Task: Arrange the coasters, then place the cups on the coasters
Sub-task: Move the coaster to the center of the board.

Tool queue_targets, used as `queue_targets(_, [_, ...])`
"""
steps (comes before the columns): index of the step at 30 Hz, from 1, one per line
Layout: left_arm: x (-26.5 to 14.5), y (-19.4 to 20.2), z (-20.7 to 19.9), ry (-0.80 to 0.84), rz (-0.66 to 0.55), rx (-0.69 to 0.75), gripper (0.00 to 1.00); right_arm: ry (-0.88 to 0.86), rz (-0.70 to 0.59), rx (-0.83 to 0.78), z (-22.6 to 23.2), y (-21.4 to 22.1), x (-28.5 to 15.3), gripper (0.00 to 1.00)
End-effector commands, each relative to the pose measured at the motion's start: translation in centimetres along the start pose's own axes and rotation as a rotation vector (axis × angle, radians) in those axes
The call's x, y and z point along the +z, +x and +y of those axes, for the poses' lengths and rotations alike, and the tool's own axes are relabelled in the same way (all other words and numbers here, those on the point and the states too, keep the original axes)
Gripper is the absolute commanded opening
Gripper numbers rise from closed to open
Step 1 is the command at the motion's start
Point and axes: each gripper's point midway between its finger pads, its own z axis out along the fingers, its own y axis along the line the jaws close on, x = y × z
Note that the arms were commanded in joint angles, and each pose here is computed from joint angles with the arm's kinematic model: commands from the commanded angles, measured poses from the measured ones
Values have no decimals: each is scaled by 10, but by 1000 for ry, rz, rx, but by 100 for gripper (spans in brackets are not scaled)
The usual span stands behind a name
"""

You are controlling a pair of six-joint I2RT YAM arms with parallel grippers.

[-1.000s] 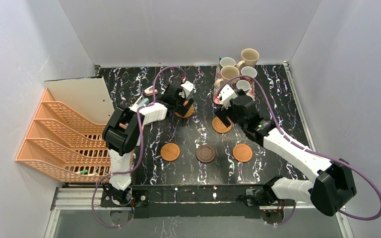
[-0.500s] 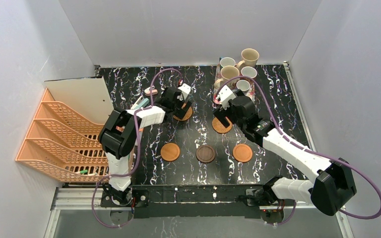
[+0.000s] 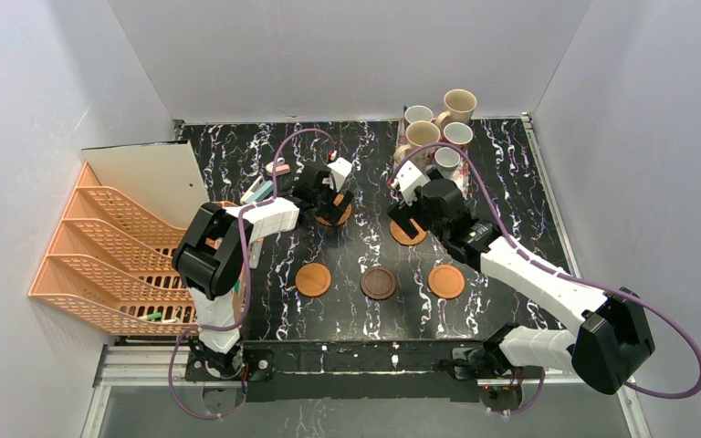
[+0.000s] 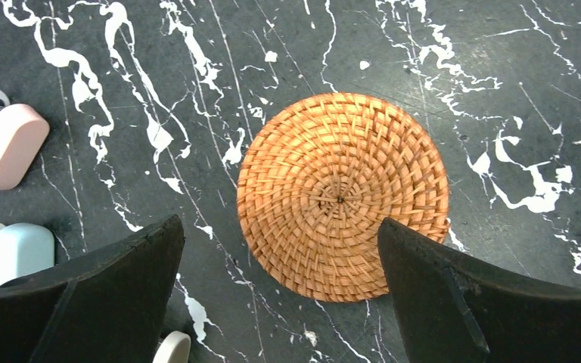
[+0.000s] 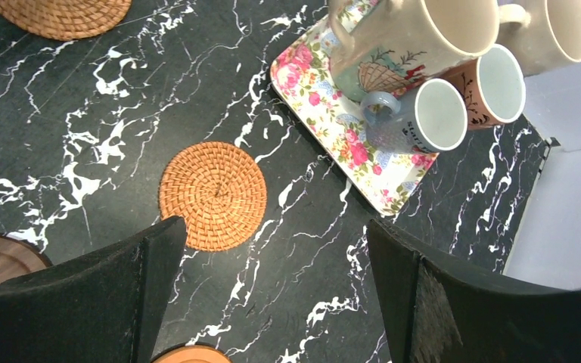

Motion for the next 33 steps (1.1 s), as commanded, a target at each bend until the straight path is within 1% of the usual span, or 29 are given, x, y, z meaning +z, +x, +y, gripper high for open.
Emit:
queue_targets(1, [-10, -16, -7, 47, -37, -12, 98, 11, -22, -7, 3, -5, 2, 98])
queue_targets(8, [-4, -8, -15, 79, -27, -33, 98, 5, -65, 9, 1, -13, -6, 98])
queue_targets(13, [-4, -8, -21, 107, -35, -52, 98, 15, -29, -13, 2, -8, 0, 98])
queue_targets(17, [-7, -6, -26, 133, -27, -68, 98, 21, -55, -2, 0, -14, -4, 98])
queue_targets(20, [-8, -6, -30, 149, -39, -84, 98, 19, -49, -6, 2, -11, -2, 98])
queue_targets(23, [-10, -7, -17, 77, -54, -88, 98, 36, -36, -8, -1, -11, -2, 98])
queue_targets(26, [-19, -22, 3, -20, -99, -112, 98, 27, -52, -3, 0, -13, -4, 98])
queue_targets(29, [-27, -32, 11, -53, -152, -122, 98, 15, -40, -13, 4, -9, 0, 98])
queue_targets(33, [-29, -30, 16, -88, -155, -124, 98, 26, -36, -17, 2, -10, -1, 98])
